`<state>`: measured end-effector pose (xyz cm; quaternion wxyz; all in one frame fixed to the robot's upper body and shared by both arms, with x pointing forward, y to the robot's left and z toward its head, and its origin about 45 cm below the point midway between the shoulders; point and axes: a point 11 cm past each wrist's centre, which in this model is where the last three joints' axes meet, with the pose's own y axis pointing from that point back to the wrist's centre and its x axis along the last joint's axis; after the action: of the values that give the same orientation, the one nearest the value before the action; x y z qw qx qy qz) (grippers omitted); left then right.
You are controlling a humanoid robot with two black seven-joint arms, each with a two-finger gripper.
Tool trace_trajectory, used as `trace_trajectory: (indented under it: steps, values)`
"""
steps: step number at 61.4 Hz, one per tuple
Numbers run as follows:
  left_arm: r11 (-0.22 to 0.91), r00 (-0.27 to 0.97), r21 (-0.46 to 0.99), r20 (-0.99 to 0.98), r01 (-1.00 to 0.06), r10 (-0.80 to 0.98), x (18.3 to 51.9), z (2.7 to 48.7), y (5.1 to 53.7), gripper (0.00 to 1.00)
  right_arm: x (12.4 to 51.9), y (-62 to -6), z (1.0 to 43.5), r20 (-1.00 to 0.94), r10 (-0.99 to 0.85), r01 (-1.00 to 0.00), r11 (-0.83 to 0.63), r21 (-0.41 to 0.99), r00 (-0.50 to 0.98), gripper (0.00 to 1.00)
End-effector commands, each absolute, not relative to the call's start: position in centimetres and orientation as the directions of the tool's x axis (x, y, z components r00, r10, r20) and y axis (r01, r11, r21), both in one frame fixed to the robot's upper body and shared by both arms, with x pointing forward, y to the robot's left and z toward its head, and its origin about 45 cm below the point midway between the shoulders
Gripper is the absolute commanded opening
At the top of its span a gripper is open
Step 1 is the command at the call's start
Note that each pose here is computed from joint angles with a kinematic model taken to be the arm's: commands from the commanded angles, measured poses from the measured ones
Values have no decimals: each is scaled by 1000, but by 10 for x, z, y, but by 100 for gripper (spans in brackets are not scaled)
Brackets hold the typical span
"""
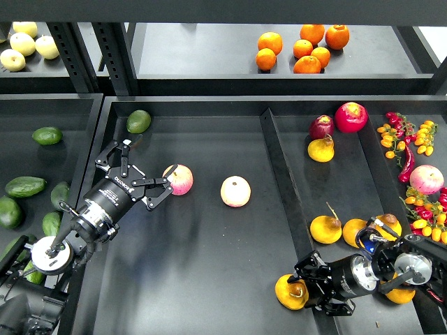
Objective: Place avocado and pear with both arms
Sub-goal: 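Lower the right gripper around the yellow pear and close on it, then lift the pear and set it down in the pear bin beside the right arm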
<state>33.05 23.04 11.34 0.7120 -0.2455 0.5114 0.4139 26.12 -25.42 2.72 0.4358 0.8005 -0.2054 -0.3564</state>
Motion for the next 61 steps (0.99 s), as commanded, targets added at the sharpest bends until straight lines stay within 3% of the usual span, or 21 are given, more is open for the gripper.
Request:
trace_trajectory:
  steps: [1, 6, 16, 42, 61]
  values:
    - [536, 136, 71, -931, -841, 338, 331, 114, 231, 99, 262, -254, 28, -420, -656, -31, -560, 828, 627, 31]
    - [537, 136, 72, -931, -840, 338, 330, 114, 230, 99, 259, -250, 28, -467, -666, -40, -597, 801, 581, 18]
    - [537, 135, 74, -931, -840, 339, 330, 113, 230, 99, 262, -242, 31, -500, -663, -53, -629, 776, 557, 4]
    - [537, 135, 74, -931, -840, 339, 330, 113, 230, 98, 293, -228, 69, -556, -632, -129, -715, 687, 540, 1]
    - [538, 135, 74, -931, -840, 339, 329, 113, 230, 99, 306, -307, 110, -494, -724, -238, -650, 721, 481, 1]
